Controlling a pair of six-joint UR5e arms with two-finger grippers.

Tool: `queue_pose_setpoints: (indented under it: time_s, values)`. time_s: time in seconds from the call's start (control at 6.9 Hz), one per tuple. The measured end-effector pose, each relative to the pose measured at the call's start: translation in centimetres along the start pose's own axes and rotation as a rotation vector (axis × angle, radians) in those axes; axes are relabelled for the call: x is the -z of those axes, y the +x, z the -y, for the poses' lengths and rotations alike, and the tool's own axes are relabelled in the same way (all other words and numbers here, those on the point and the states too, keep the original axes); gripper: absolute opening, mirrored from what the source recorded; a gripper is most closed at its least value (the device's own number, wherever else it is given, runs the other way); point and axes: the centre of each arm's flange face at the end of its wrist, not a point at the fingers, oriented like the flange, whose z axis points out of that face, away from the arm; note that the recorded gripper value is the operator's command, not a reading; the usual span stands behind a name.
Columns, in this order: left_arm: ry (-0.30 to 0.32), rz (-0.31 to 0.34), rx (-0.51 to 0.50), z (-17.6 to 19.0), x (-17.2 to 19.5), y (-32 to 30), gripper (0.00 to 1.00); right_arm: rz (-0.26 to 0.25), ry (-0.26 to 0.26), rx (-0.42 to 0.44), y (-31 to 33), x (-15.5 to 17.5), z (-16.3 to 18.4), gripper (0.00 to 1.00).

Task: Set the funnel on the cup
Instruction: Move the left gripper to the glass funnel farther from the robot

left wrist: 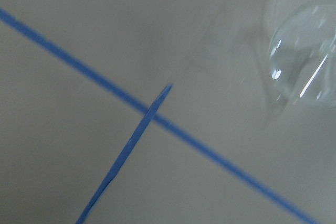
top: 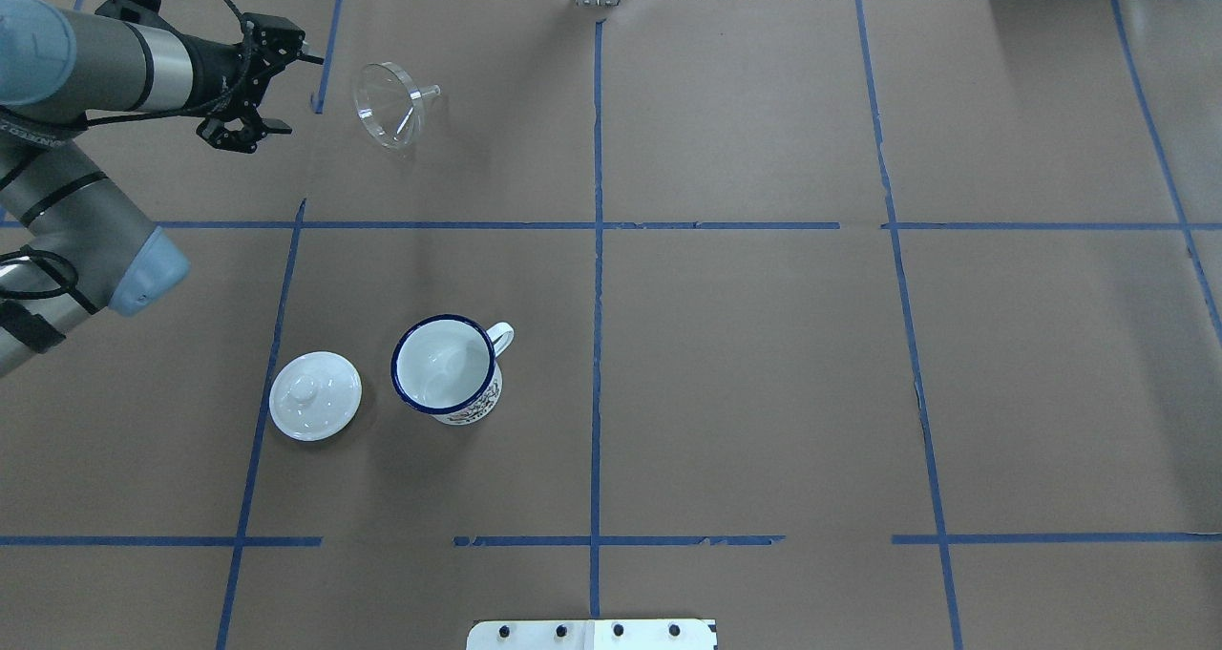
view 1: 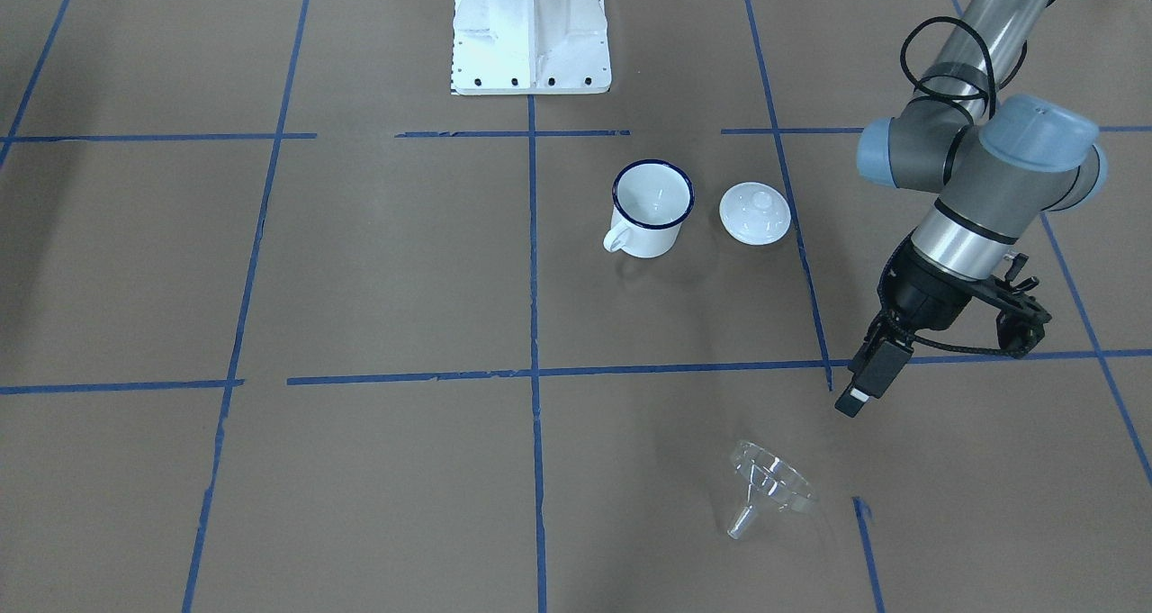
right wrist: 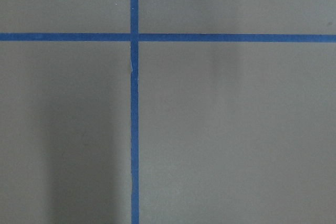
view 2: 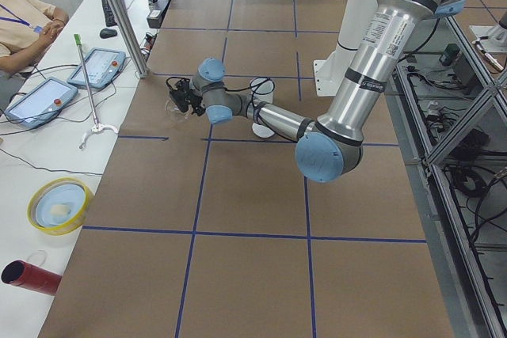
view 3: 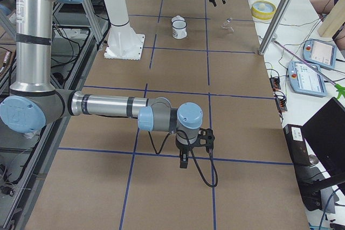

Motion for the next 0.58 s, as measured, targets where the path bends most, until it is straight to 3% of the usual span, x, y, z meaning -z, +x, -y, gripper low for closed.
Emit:
queue_pose_setpoints:
  time_s: [0.58]
  values:
    - [0.003, -0.037, 0.03, 0.8, -4.6, 2.9, 0.98, 0.0, 0.0, 0.0, 0.0, 0.0, 0.0, 1.0]
